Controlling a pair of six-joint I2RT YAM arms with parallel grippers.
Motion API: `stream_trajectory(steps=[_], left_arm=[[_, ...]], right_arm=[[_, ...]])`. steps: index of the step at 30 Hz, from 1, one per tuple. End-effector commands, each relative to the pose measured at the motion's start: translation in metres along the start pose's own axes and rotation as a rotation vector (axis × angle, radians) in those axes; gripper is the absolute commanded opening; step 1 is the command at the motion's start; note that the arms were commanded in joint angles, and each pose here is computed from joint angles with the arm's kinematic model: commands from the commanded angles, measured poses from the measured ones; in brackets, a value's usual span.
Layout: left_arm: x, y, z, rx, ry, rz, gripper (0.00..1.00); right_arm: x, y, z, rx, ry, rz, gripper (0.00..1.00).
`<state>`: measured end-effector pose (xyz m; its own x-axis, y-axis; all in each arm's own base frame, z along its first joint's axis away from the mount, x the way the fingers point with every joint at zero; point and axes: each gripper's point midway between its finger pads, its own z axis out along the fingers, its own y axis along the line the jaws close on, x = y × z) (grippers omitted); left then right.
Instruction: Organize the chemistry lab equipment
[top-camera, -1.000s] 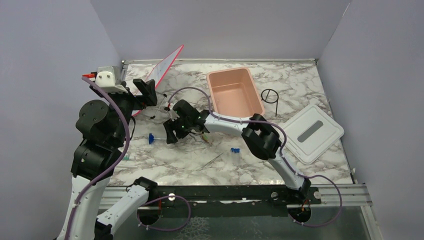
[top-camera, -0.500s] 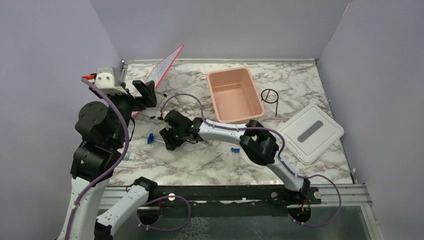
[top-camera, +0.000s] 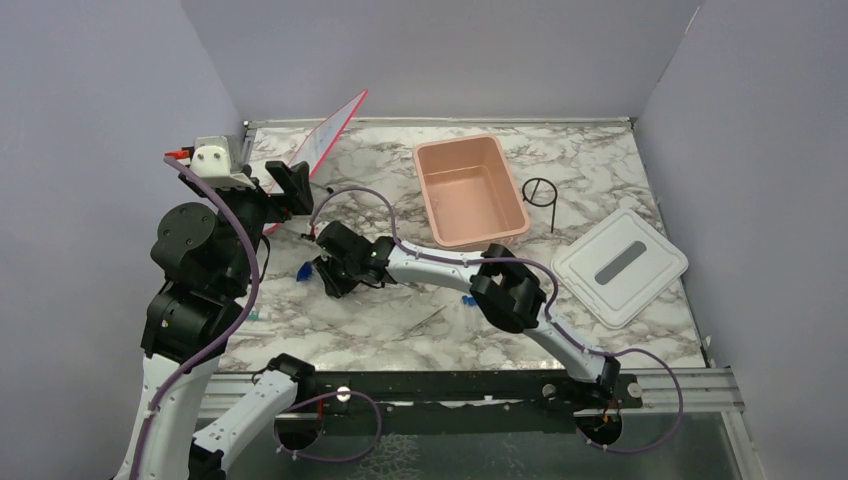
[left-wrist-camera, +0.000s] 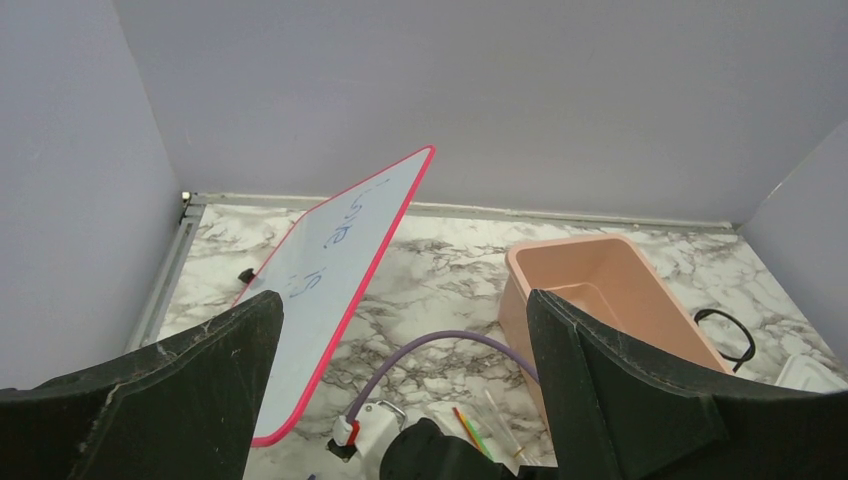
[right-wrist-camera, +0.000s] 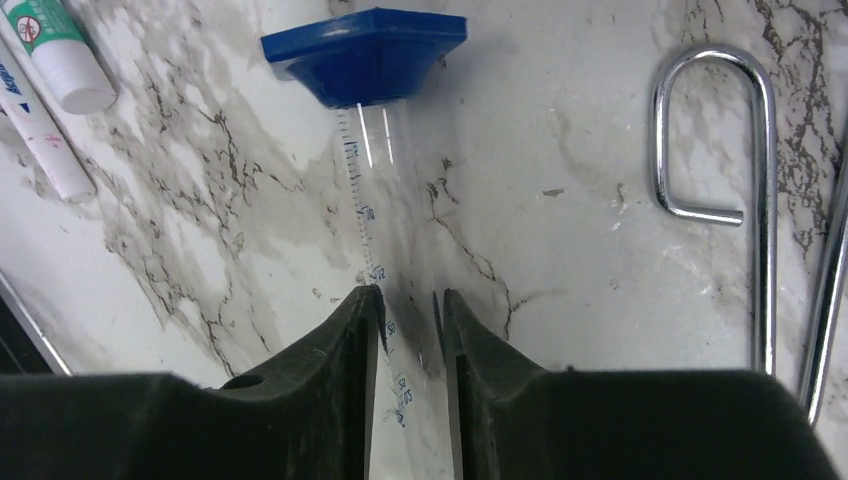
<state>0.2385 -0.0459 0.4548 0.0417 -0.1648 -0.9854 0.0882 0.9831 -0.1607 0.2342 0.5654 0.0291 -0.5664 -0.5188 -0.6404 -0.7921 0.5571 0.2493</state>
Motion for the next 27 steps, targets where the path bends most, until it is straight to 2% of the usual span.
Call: stream_trajectory(steps=[1,6,7,10,15,22,27], left_arm=[[-0.001,0.002,-0.002,-0.008,-0.003,0.005,0.94],[0.008,-0.004,0.000,0.019,0.020,-0.020,0.94],[0.015,-0.013,0.000,0.068,0.041,-0.023,0.95],[0.041,-0.037,-0.004,0.211,0.110,-0.041,0.99],[0.074,-0.049,-0.005,0.260,0.199,-0.135,0.99],[0.069,-0.061,-0.017,0.322,0.206,-0.207,0.98],[0.047,-0.080,-0.033,0.423,0.198,-0.273,0.97]], right_arm=[[0.032,-0.012,-0.002,0.057,0.067,-0.002,0.26],[0.037,-0.012,-0.038,0.047,0.022,0.004,0.23],[0.036,-0.011,-0.047,0.042,0.001,0.007,0.23],[0.027,-0.008,-0.077,0.024,-0.076,0.035,0.22],[0.001,-0.011,-0.132,0.021,-0.235,0.097,0.22],[-0.060,-0.022,-0.221,0.033,-0.470,0.182,0.22],[-0.091,-0.076,-0.268,0.137,-0.554,0.299,0.22]])
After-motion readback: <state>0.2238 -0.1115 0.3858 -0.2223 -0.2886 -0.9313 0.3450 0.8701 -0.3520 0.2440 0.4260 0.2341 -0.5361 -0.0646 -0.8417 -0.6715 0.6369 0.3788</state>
